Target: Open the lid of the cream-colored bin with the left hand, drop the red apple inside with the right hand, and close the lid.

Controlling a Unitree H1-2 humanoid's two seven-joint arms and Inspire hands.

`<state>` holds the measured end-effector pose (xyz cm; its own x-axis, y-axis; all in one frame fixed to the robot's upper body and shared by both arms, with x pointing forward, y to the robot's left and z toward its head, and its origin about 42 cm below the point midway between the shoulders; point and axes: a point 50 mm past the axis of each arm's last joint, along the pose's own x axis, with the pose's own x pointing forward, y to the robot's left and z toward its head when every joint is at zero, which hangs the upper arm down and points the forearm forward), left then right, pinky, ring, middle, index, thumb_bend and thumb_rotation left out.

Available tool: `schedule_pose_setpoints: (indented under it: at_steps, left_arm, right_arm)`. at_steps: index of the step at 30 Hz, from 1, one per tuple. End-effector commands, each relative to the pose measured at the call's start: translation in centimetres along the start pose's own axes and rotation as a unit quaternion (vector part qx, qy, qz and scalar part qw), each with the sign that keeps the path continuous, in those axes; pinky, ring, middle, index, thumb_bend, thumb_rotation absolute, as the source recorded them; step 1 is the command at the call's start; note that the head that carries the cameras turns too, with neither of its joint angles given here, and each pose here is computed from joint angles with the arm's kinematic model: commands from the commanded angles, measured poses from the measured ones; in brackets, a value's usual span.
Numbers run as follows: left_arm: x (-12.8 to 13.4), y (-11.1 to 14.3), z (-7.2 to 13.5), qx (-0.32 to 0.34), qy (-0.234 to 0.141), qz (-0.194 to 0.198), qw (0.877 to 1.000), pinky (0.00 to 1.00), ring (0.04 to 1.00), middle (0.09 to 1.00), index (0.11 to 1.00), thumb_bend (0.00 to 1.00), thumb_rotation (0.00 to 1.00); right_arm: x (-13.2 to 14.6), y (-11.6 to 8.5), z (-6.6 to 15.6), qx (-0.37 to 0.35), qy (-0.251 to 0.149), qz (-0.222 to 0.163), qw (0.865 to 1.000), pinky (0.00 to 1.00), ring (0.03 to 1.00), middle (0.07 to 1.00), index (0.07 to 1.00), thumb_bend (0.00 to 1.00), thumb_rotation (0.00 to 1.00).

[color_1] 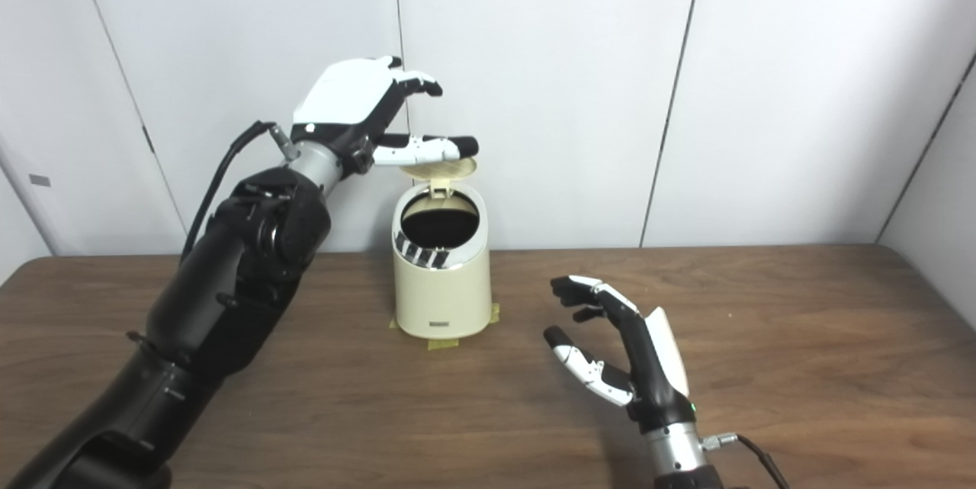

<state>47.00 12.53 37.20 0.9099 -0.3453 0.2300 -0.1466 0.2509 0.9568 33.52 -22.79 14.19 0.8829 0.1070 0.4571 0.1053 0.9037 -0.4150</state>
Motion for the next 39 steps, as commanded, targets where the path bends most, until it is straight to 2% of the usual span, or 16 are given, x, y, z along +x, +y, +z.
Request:
schedule_pose_setpoints:
  at_steps: [1,13,19,30,33,39]
  left_arm:
    - [0.6,2.6,0.9,0.014,-0.02,0.038,0.999,1.0,0.985,0.856,0.821,0.95,1.0]
    - [-0.4,1.7,1.4,0.018,-0.03,0.043,0.998,1.0,0.949,0.841,0.801,0.96,1.0]
    - [-1.2,1.1,1.8,0.013,-0.031,0.032,0.999,1.0,0.943,0.844,0.806,0.95,1.0]
    - [-2.2,-0.4,1.5,0.011,-0.035,0.03,0.999,1.0,0.917,0.816,0.787,0.96,1.0]
    - [-2.5,-1.1,1.2,0.012,-0.034,0.019,0.999,1.0,0.917,0.808,0.791,0.95,1.0]
    - [-2.8,-1.9,0.8,-0.004,-0.029,0.02,0.999,1.0,0.911,0.786,0.783,0.93,1.0]
  right_arm:
    - [0.5,-0.2,0.6,0.005,-0.02,-0.006,1.0,0.58,0.681,0.702,0.699,0.22,0.52]
    - [0.6,-0.2,0.6,0.001,-0.021,-0.006,1.0,0.58,0.683,0.702,0.7,0.22,0.52]
    - [0.6,-0.3,0.6,-0.001,-0.02,-0.005,1.0,0.58,0.685,0.707,0.707,0.22,0.54]
    - [0.6,-0.3,0.7,0.004,-0.017,-0.006,1.0,0.58,0.687,0.706,0.706,0.22,0.53]
    - [0.5,-0.3,0.7,0.003,-0.015,-0.006,1.0,0.58,0.689,0.708,0.706,0.22,0.54]
    - [0.5,-0.3,0.7,0.002,-0.016,-0.004,1.0,0.59,0.69,0.709,0.708,0.22,0.55]
